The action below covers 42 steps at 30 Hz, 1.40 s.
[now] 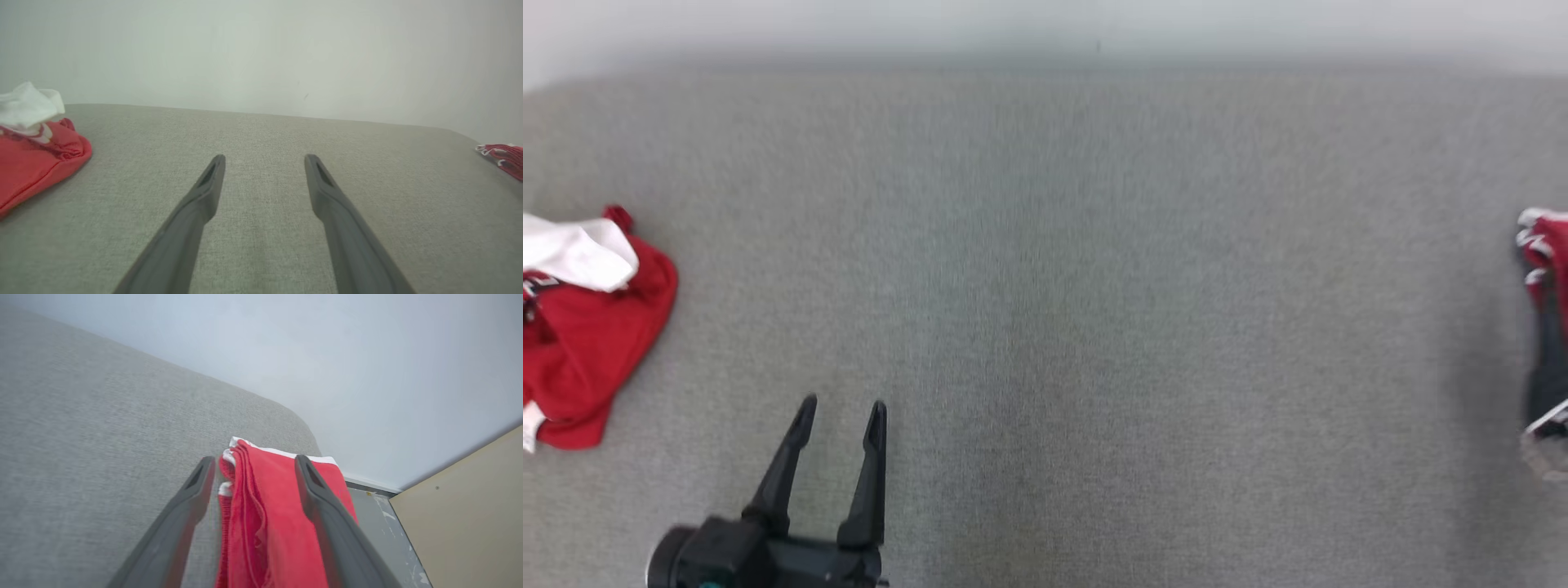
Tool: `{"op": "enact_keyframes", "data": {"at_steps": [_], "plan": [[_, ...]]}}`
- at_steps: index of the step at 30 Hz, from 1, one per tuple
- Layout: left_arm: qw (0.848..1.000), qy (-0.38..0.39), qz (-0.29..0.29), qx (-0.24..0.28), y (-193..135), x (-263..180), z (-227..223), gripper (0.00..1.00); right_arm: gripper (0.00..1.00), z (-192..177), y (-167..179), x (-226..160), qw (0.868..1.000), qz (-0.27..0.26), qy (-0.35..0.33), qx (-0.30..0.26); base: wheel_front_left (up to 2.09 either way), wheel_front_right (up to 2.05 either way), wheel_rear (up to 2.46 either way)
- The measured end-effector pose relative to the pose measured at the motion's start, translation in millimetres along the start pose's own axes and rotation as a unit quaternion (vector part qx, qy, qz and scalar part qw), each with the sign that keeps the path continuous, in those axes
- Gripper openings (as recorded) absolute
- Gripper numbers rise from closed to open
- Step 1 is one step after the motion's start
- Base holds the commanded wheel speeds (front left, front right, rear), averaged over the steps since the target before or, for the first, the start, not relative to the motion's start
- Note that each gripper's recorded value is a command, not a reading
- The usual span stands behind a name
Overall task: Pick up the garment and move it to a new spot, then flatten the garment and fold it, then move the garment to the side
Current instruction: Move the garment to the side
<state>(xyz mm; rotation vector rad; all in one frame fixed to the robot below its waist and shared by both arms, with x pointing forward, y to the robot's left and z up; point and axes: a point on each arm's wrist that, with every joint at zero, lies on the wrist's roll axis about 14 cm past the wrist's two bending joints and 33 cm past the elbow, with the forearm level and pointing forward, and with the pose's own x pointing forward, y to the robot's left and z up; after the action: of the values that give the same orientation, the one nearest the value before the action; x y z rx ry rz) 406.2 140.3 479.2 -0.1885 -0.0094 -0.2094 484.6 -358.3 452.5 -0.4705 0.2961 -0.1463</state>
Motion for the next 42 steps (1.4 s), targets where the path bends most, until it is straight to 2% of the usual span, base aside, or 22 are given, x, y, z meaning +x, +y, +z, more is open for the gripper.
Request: {"op": "enact_keyframes", "data": {"at_steps": [3, 8, 14, 21, 26, 35, 42], "plan": [[1.000, -0.002, 0.012, -0.002, 0, -17, 4, 1.00, 1.00, 19, 31, -21, 0.998, 0.025, -0.040, 0.033, 0.00, 0.00, 0.00], [0.999, -0.024, 0.039, -0.007, 4, -39, 20, 1.00, 1.00, 44, 69, -70, 0.988, 0.054, -0.099, 0.107, 0.00, 0.00, 0.00], [0.997, -0.061, 0.043, 0.000, 0, -52, 44, 1.00, 1.00, 78, 86, -125, 0.966, 0.072, -0.160, 0.189, 0.00, 0.00, 0.00], [0.995, -0.078, 0.054, 0.004, 6, -59, 54, 1.00, 1.00, 86, 98, -164, 0.945, 0.076, -0.188, 0.257, 0.00, 0.00, 0.00], [0.996, -0.064, 0.057, 0.003, 8, -62, 44, 1.00, 1.00, 78, 109, -173, 0.942, 0.087, -0.171, 0.275, 0.00, 0.00, 0.00], [0.996, -0.059, 0.067, 0.006, 16, -65, 41, 1.00, 1.00, 87, 138, -173, 0.938, 0.130, -0.164, 0.275, 0.00, 0.00, 0.00], [0.996, -0.057, 0.074, 0.011, 20, -69, 40, 1.00, 1.00, 91, 146, -170, 0.935, 0.142, -0.164, 0.282, 0.00, 0.00, 0.00]]}}
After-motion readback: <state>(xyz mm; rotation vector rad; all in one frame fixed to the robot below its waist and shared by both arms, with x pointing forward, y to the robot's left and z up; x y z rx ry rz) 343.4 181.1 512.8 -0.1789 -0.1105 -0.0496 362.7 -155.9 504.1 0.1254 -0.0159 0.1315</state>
